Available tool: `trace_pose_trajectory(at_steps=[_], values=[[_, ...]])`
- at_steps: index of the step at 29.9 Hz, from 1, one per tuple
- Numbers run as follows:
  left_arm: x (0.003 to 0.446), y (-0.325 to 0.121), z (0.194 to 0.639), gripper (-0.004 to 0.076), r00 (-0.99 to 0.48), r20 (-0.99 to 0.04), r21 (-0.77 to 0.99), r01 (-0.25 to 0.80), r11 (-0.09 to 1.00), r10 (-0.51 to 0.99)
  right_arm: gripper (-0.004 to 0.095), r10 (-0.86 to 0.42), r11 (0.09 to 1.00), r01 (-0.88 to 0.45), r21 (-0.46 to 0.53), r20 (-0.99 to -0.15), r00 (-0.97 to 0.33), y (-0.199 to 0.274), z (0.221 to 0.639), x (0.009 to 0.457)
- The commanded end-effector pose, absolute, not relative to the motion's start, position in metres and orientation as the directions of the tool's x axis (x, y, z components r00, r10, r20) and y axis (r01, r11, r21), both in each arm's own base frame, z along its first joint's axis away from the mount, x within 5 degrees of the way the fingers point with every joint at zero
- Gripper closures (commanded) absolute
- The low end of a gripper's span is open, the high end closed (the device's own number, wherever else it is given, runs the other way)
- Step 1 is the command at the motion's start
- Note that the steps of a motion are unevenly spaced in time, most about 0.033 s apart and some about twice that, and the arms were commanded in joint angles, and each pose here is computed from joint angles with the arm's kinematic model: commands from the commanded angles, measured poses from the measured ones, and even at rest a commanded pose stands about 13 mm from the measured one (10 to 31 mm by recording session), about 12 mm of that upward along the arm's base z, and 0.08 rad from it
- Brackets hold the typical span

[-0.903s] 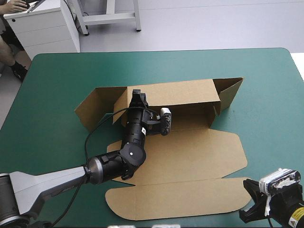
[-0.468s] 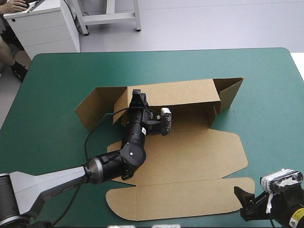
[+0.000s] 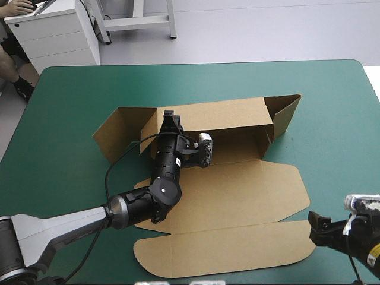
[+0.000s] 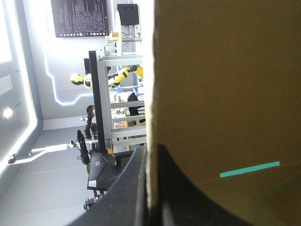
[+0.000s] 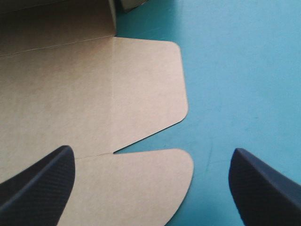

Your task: Fold the box

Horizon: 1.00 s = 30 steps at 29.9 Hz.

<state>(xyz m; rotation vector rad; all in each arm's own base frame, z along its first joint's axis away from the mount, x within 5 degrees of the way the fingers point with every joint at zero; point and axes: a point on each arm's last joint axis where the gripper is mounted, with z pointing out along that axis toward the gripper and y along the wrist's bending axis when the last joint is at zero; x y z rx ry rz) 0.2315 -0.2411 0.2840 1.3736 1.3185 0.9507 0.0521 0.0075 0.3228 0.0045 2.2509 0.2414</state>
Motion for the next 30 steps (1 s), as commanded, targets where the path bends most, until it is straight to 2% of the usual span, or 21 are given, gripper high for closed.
trace_pose_trajectory(at_steps=[1, 7, 16, 18, 22, 25, 30], values=[[0.230, -0.237, 0.315, 0.0734, 0.125, -0.094, 0.991, 0.102, 0.082, 0.988, 0.0085, 0.044, 0.997, -0.030, 0.077, -0.799, -0.600, 0.009, 0.360, 0.078], [0.230, -0.237, 0.315, 0.0734, 0.125, -0.094, 0.991, 0.102, 0.082, 0.988, 0.0086, -0.068, 0.995, 0.030, -0.100, -0.834, -0.547, 0.019, 0.419, 0.134], [0.230, -0.237, 0.315, 0.0734, 0.125, -0.094, 0.991, 0.102, 0.082, 0.988, 0.0104, -0.144, 0.984, 0.014, -0.176, -0.847, -0.512, 0.041, 0.478, 0.214], [0.230, -0.237, 0.315, 0.0734, 0.124, -0.095, 0.991, 0.103, 0.083, 0.988, 0.0124, -0.116, 0.991, -0.002, -0.137, -0.828, -0.548, 0.038, 0.481, 0.235], [0.230, -0.237, 0.315, 0.0734, 0.124, -0.095, 0.991, 0.103, 0.083, 0.988, 0.0164, -0.031, 0.996, -0.085, 0.030, -0.773, -0.634, 0.017, 0.479, 0.282], [0.230, -0.237, 0.315, 0.0734, 0.119, -0.095, 0.992, 0.100, 0.083, 0.988, 0.0167, 0.058, 0.987, -0.074, 0.141, -0.748, -0.662, -0.003, 0.472, 0.316], [0.230, -0.237, 0.315, 0.0734, 0.118, -0.084, 0.993, 0.096, 0.073, 0.989, 0.0167, 0.090, 0.984, -0.039, 0.176, -0.667, -0.740, -0.026, 0.445, 0.370]])
